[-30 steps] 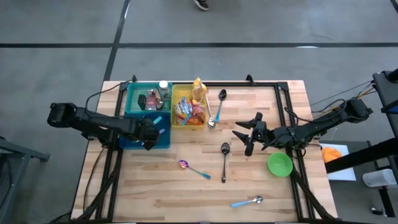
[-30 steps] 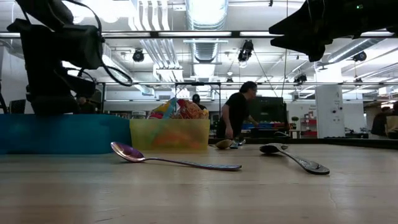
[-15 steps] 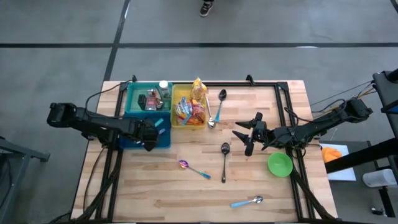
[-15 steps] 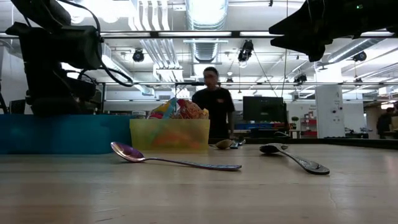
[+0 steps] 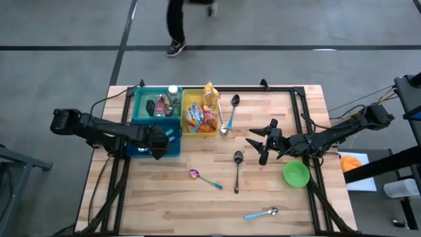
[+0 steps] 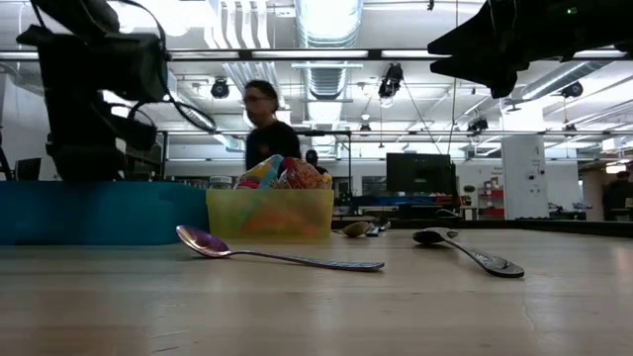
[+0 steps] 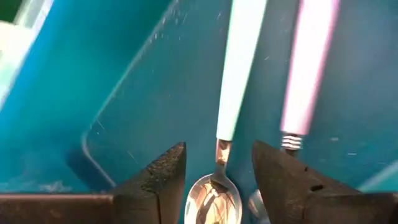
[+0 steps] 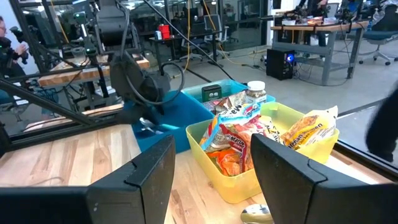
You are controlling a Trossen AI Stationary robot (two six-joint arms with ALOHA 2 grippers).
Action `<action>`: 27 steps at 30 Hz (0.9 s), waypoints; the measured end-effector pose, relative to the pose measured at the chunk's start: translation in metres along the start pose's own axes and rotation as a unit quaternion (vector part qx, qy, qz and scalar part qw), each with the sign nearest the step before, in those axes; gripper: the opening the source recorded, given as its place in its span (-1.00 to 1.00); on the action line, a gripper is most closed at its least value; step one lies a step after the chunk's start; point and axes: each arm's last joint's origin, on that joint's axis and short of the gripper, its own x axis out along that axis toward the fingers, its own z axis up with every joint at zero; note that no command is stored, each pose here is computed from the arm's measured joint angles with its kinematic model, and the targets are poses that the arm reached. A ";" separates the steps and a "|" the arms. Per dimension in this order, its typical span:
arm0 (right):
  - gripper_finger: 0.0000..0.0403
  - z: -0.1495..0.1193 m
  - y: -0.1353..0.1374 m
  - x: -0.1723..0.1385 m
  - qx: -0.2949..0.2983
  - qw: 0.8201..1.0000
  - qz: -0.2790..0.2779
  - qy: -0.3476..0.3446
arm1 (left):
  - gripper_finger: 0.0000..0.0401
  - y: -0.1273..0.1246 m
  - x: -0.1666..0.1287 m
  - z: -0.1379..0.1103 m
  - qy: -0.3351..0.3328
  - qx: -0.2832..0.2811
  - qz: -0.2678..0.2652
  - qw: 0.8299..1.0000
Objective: Pick & Place Food Item
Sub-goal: Put the blue green spoon into the blue bin
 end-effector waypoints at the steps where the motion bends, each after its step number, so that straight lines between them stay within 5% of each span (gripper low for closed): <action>1: 0.02 0.000 0.000 0.000 0.000 1.000 0.000 0.000 | -0.08 0.000 -0.004 0.002 0.000 0.000 0.000 1.000; 15: 0.02 0.000 0.000 0.000 0.000 1.000 0.000 0.000 | -0.07 -0.003 -0.069 0.032 -0.034 -0.005 -0.037 0.999; 21: 0.02 0.000 0.000 0.000 0.000 1.000 0.000 0.000 | -0.07 -0.023 -0.094 0.032 -0.104 0.071 -0.096 0.987; 27: 0.02 0.000 0.000 0.000 0.000 1.000 0.000 0.000 | -0.07 -0.052 -0.112 0.024 -0.216 0.162 -0.150 0.951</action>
